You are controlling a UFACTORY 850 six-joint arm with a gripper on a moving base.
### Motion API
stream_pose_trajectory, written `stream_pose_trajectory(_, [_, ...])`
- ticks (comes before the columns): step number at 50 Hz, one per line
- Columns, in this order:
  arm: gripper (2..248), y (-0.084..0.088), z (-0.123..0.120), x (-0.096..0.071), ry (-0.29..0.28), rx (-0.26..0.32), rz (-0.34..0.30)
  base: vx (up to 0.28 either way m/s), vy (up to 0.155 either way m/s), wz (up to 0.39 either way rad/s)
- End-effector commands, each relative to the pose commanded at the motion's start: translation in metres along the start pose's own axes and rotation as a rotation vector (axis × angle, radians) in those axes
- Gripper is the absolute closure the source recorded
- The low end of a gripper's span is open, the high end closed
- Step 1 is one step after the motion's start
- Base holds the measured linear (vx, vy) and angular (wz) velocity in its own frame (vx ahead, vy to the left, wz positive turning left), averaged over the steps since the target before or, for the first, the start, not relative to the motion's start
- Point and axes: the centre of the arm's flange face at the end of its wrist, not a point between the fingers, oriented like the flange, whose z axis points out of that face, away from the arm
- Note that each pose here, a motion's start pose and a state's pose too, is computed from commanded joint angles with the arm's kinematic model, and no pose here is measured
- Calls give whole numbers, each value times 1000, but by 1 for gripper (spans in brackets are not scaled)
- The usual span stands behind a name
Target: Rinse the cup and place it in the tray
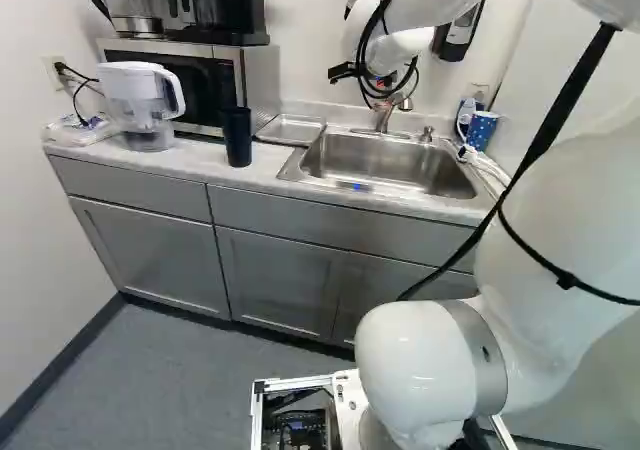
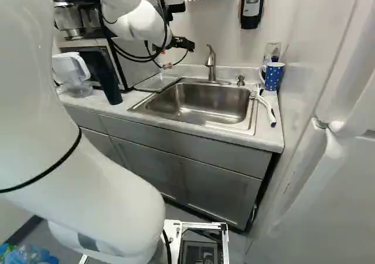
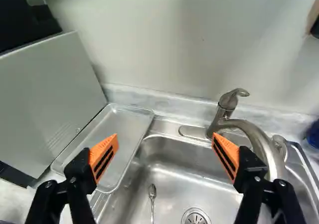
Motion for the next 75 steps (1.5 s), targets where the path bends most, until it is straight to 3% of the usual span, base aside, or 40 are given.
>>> stream_pose_trajectory(75, [3, 23, 54, 22, -1, -38, 15, 0, 0, 0])
